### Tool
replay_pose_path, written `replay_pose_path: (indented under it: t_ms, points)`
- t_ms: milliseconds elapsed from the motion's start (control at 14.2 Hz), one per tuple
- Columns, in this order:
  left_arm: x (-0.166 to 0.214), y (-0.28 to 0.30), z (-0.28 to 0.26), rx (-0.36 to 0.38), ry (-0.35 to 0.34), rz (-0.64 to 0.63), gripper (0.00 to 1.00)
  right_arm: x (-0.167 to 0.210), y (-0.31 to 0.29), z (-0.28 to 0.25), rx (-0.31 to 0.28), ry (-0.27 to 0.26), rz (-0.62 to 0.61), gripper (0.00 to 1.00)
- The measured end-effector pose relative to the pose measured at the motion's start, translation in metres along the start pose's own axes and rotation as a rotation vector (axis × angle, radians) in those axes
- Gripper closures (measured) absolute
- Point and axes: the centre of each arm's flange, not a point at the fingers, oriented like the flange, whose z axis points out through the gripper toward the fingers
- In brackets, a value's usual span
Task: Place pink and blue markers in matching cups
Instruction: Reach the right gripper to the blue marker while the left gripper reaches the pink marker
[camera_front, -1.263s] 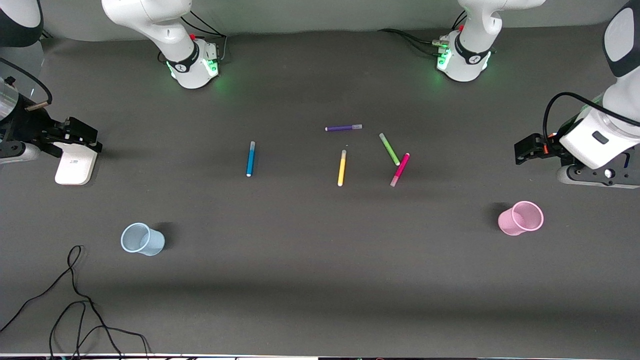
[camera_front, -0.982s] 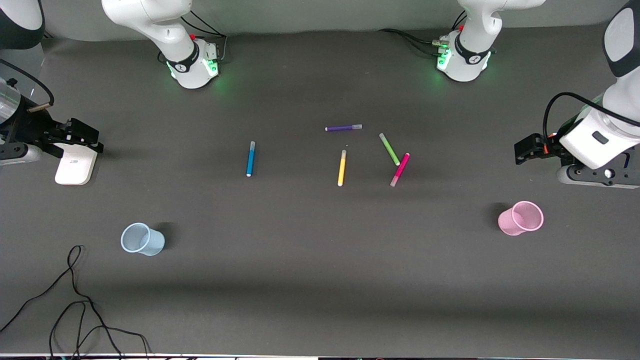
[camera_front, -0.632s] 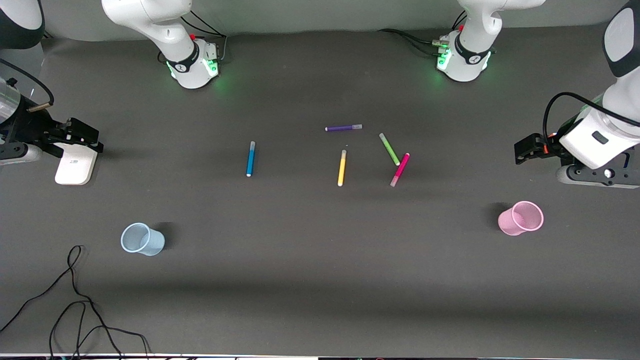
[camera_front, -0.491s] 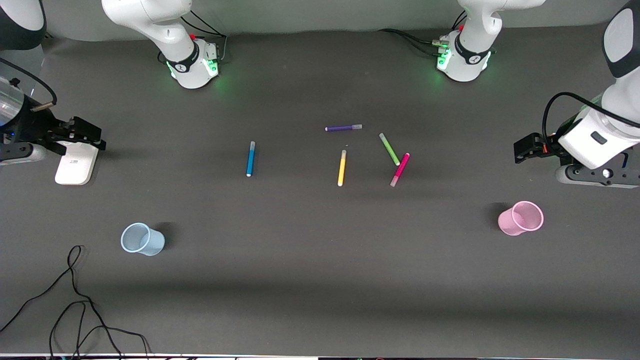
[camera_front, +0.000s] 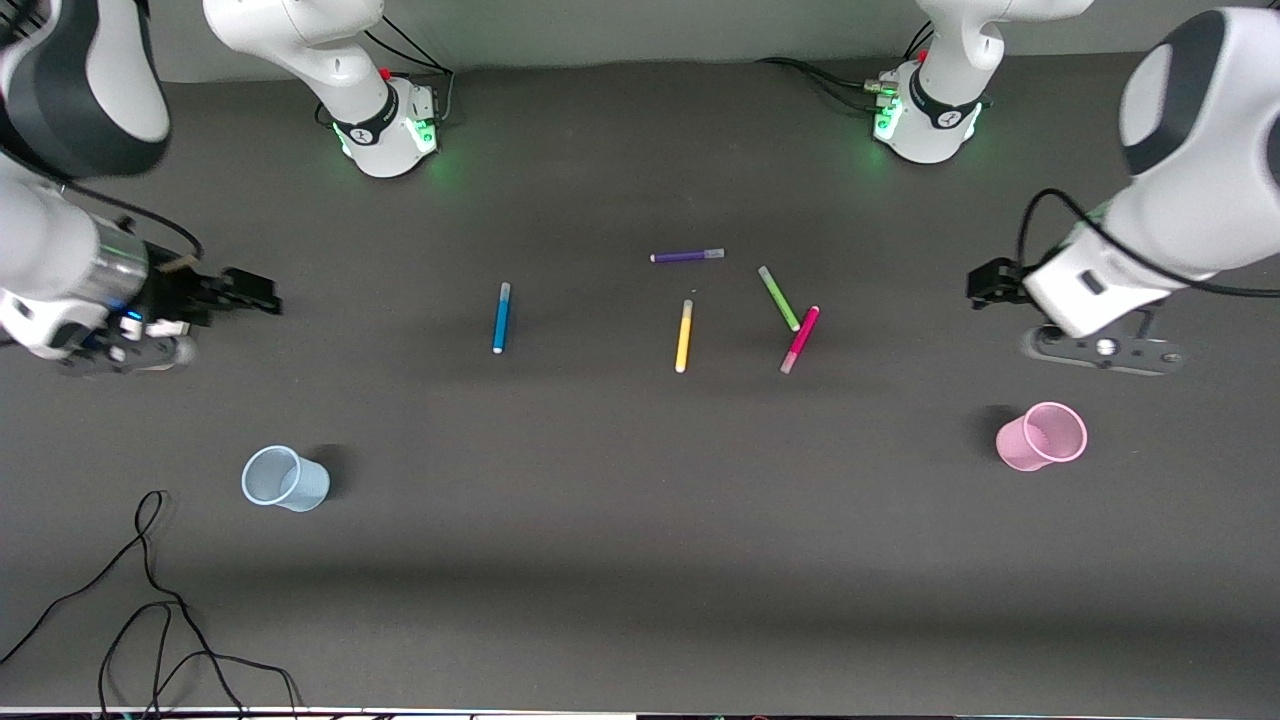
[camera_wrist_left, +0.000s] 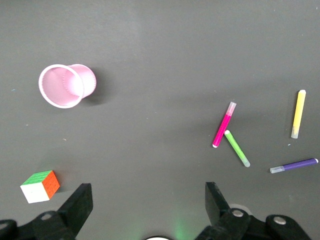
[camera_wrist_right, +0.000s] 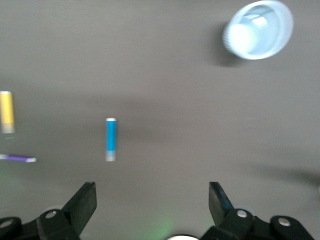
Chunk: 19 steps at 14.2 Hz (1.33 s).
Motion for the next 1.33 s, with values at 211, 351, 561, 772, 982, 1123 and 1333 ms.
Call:
replay_pose_path:
  t_ms: [211,351,561,772,982,1123,1333]
  points:
    - [0.007,0.012,0.034,0.001,0.018,0.021,0.02,0.026,-0.017,0.043,0.016,-0.071,0.070,0.00]
    - [0.011,0.029,0.070,0.004,0.034,0.049,0.02,0.040,-0.035,0.075,-0.002,-0.123,0.070,0.00]
    - [0.007,0.067,0.129,0.008,0.060,0.068,0.04,0.054,-0.062,0.131,-0.028,-0.215,0.045,0.00]
    - [-0.005,0.114,0.175,0.014,0.065,0.075,0.05,0.062,-0.099,0.203,-0.024,-0.326,0.049,0.00]
    - [-0.003,0.134,0.216,0.019,0.034,0.103,0.15,0.072,-0.105,0.262,-0.008,-0.383,0.073,0.00]
    - [0.002,0.146,0.244,0.018,0.025,0.124,0.24,0.074,-0.104,0.293,-0.024,-0.428,0.080,0.01]
    - [0.002,0.157,0.289,0.003,0.071,0.144,0.23,0.070,-0.111,0.333,-0.054,-0.485,0.073,0.02]
